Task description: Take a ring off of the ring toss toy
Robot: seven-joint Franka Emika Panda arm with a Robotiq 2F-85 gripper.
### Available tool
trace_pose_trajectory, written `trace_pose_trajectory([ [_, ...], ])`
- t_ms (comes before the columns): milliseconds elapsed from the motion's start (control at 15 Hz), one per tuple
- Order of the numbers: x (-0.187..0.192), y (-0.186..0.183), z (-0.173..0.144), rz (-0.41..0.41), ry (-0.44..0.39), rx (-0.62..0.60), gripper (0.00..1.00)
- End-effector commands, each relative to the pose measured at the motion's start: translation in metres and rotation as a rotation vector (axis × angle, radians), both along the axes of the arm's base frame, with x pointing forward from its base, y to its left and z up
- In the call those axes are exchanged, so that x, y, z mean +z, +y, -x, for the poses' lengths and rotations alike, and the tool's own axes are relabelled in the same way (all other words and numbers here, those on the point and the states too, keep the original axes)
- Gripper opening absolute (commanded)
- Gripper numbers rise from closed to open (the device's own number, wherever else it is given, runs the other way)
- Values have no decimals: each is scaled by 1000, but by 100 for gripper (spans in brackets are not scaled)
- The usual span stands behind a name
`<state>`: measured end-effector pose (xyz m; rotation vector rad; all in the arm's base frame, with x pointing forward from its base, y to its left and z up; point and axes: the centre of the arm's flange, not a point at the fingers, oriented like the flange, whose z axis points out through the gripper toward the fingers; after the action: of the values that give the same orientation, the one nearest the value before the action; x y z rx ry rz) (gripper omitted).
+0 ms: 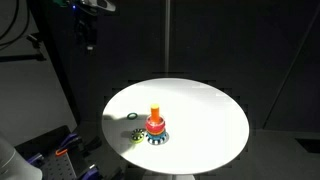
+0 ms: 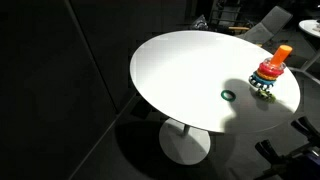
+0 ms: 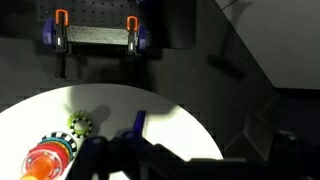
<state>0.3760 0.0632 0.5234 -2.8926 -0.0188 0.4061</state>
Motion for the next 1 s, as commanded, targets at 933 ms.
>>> trace_pose_trajectory([
  [933,-31,-30,-44,91,-155,-152,100],
])
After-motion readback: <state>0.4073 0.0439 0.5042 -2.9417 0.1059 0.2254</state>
